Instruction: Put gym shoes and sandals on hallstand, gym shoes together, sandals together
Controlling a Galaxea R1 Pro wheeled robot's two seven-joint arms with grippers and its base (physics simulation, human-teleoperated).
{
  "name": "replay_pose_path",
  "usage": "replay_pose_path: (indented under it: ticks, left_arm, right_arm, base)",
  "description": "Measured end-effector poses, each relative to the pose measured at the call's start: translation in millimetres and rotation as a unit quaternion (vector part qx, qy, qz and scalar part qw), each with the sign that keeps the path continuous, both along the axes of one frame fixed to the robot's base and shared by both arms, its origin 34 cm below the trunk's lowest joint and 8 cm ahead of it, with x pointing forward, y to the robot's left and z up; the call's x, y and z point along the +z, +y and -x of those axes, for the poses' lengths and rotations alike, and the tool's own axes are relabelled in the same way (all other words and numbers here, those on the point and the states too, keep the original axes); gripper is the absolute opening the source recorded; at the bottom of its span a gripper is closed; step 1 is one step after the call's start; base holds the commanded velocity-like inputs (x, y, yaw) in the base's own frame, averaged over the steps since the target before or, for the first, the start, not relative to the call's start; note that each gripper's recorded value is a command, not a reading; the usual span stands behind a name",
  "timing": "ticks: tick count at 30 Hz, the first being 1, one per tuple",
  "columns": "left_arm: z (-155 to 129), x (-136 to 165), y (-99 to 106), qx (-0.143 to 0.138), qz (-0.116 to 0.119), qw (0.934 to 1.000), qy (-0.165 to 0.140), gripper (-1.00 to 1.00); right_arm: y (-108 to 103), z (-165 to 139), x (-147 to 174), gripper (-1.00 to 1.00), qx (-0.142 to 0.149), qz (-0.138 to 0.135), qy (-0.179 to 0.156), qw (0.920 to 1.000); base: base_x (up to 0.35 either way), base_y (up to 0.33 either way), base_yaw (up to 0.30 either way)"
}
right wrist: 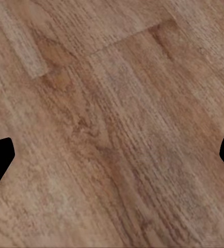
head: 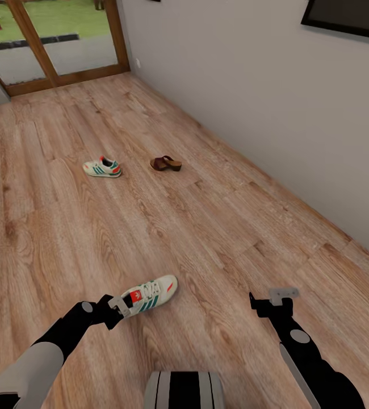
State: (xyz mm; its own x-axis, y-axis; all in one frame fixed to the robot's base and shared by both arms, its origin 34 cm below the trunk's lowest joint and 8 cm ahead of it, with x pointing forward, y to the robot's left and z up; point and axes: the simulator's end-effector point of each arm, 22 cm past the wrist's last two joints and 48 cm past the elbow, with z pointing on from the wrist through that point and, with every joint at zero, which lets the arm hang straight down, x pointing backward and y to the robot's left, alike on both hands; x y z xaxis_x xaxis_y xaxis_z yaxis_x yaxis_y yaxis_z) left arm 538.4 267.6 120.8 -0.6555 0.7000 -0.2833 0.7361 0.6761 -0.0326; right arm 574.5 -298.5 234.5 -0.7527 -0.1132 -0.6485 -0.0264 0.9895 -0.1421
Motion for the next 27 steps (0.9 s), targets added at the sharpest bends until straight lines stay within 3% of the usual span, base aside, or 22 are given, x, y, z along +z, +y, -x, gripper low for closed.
replay_pose_path:
  ticks: [9,12,13,18,19,20,22,24,25,27]
  left_arm:
    - [-18.1,19.8,0.2,0.015,0.007,0.9996,-0.022,-1.00]
    - [-26.3,28.2,-0.6,0.049,0.025,0.9980,-0.032,-1.00]
    - [-30.9,32.4,-1.8,0.077,0.042,0.9954,-0.038,-1.00]
    - [-41.4,45.2,-2.4,0.119,0.067,0.9892,-0.052,-1.00]
    - [-44.6,48.4,-2.8,0.132,0.075,0.9869,-0.056,-1.00]
    - [-39.1,49.2,-3.4,0.174,0.100,0.9780,-0.056,-1.00]
    - [-28.2,48.8,-3.8,0.208,0.117,0.9695,-0.057,-1.00]
    - [-13.3,47.2,5.4,0.270,0.130,0.9494,-0.093,-1.00]
    - [-8.4,48.0,8.9,0.284,0.132,0.9437,-0.106,-1.00]
    - [-4.1,51.1,11.4,0.295,0.133,0.9387,-0.120,-1.00]
  right_arm:
    - [-0.5,-8.7,18.8,1.00,0.001,0.001,-0.019,0.9998]
    - [-0.9,-11.6,25.2,1.00,0.001,0.002,-0.025,0.9997]
    - [-1.0,-12.6,27.5,1.00,0.001,0.002,-0.027,0.9996]
    - [-1.2,-17.2,38.1,1.00,0.001,0.002,-0.037,0.9993]
    - [-1.2,-18.0,40.2,1.00,0.000,0.002,-0.039,0.9992]
    - [-2.0,-17.3,40.0,1.00,-0.001,0.003,-0.038,0.9993]
    - [-2.3,-18.7,44.0,1.00,-0.001,0.004,-0.041,0.9992]
    - [-6.1,-14.1,41.1,1.00,-0.002,0.009,-0.035,0.9993]
    - [-8.4,-10.0,37.6,1.00,-0.003,0.011,-0.029,0.9995]
    - [-10.8,-6.7,36.2,1.00,-0.004,0.013,-0.026,0.9996]
  base:
    - [0.000,0.000,0.000]
    - [0.000,0.000,0.000]
    - [0.000,0.000,0.000]
    - [0.000,0.000,0.000]
    - [0.000,0.000,0.000]
    - [0.000,0.000,0.000]
    - [0.000,0.000,-0.065]
    - [0.000,0.000,-0.166]
    - [0.000,0.000,-0.180]
    - [0.000,0.000,-0.187]
